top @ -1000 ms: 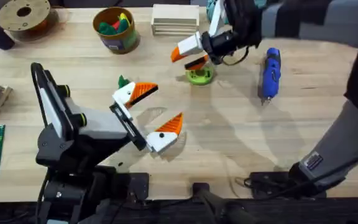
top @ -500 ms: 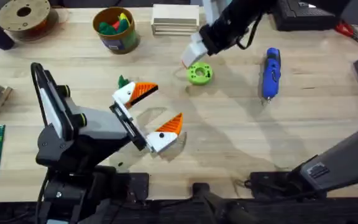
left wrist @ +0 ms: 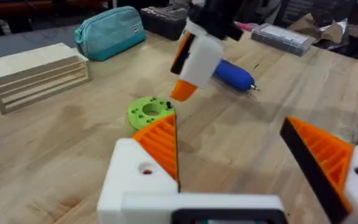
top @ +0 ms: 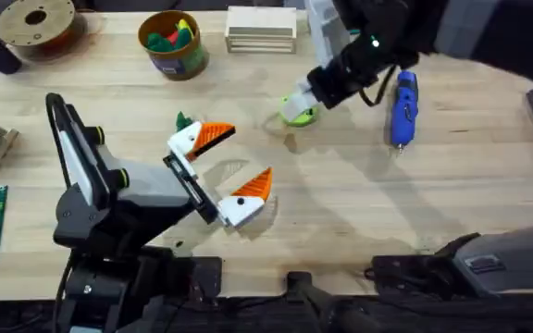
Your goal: Pick up the gripper from the table and insert it into the empty holder that is missing its gripper. Then pick up a screw, insert it into the mounting hole, and use the screwdriver to tighten it. Finally, clean up the table by picking up the vegetable and placing it into the bucket.
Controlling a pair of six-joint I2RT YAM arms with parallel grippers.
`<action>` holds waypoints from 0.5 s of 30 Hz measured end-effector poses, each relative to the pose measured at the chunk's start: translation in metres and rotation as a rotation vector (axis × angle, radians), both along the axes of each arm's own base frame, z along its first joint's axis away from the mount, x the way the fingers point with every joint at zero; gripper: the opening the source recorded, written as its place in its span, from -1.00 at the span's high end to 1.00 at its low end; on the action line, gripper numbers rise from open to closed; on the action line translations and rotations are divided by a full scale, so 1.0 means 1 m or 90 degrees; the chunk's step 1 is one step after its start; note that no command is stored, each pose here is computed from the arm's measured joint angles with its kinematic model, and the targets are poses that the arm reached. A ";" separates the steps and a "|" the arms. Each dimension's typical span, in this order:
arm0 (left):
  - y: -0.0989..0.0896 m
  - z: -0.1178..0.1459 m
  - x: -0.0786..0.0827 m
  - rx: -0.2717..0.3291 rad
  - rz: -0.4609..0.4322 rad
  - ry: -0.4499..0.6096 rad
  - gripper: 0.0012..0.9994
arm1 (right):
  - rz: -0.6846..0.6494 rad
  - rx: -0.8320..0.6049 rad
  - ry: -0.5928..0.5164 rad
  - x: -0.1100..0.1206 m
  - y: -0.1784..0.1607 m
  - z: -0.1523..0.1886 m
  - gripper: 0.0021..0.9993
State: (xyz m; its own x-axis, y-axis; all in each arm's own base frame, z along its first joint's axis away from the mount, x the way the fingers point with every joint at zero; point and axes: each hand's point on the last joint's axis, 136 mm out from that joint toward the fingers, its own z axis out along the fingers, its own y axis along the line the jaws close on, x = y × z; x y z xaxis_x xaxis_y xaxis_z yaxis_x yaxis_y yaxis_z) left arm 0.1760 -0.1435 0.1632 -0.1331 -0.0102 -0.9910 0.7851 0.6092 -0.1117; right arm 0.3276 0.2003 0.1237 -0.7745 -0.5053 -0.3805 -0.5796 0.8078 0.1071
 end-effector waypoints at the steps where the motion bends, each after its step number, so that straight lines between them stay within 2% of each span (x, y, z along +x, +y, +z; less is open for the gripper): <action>1: 0.000 0.000 0.000 0.000 0.000 0.000 -0.97 | -0.003 0.002 -0.002 -0.002 -0.001 0.000 -0.88; 5: 0.000 0.000 0.000 0.000 0.000 0.000 -0.97 | -0.010 0.002 -0.003 -0.001 -0.004 -0.006 -0.83; 15: 0.000 0.000 0.000 0.000 0.000 0.000 -0.97 | -0.013 -0.002 0.003 0.014 0.002 -0.032 -0.30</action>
State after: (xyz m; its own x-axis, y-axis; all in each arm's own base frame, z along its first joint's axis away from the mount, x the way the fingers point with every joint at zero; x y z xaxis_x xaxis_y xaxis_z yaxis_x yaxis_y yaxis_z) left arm 0.1760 -0.1435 0.1631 -0.1335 -0.0101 -0.9910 0.7849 0.6094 -0.1119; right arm 0.3418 0.2024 0.0913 -0.7868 -0.4906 -0.3746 -0.5623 0.8200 0.1070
